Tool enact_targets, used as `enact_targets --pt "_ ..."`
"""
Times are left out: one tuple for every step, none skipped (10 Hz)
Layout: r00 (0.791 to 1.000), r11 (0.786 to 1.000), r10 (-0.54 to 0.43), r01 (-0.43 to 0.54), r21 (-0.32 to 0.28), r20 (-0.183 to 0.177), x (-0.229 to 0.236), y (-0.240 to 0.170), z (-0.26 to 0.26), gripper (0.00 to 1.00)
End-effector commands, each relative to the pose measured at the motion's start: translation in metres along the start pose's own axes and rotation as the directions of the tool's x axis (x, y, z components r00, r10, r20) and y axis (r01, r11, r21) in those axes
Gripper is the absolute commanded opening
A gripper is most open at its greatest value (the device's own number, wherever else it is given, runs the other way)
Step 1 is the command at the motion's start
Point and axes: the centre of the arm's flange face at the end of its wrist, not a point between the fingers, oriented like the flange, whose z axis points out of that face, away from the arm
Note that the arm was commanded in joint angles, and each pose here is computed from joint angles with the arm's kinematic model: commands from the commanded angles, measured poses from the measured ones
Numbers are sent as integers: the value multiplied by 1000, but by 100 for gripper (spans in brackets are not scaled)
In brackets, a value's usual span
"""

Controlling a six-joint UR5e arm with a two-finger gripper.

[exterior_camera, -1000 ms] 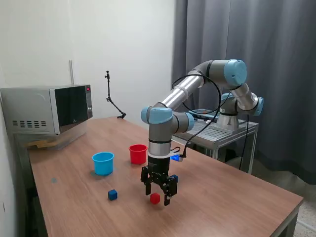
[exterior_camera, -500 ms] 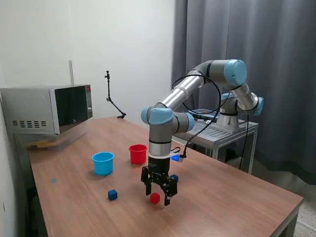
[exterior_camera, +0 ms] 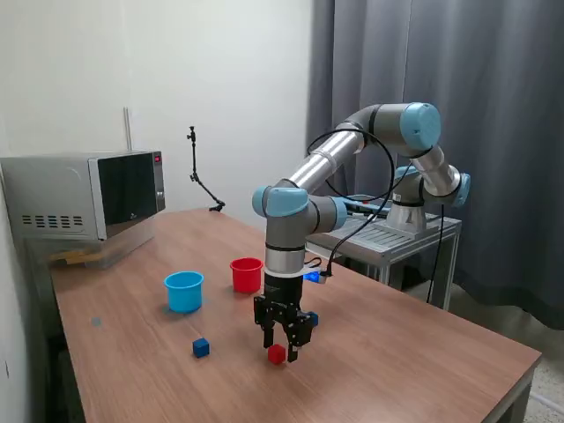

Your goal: Place red objects in the red bin, and blue objects in the blue bin.

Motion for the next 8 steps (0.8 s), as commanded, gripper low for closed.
enact_targets --pt "1000 1000 1 -1 6 -1 -1 -2 2 0" --pt "1000 1000 1 -1 8 0 -1 -2 2 0" --pt "1000 1000 1 -1 12 0 -1 -3 3 0" --pt "1000 1000 1 -1 12 2 -1 -3 3 0" --pt "1000 1000 6 -6 4 2 -4 -1 -2 0" --pt "1000 1000 8 -8 -13 4 -7 0 -21 0" --pt "999 999 30 -29 -25 22 -24 -6 -48 0" --pt "997 998 48 -46 -33 57 -34 -20 -81 0"
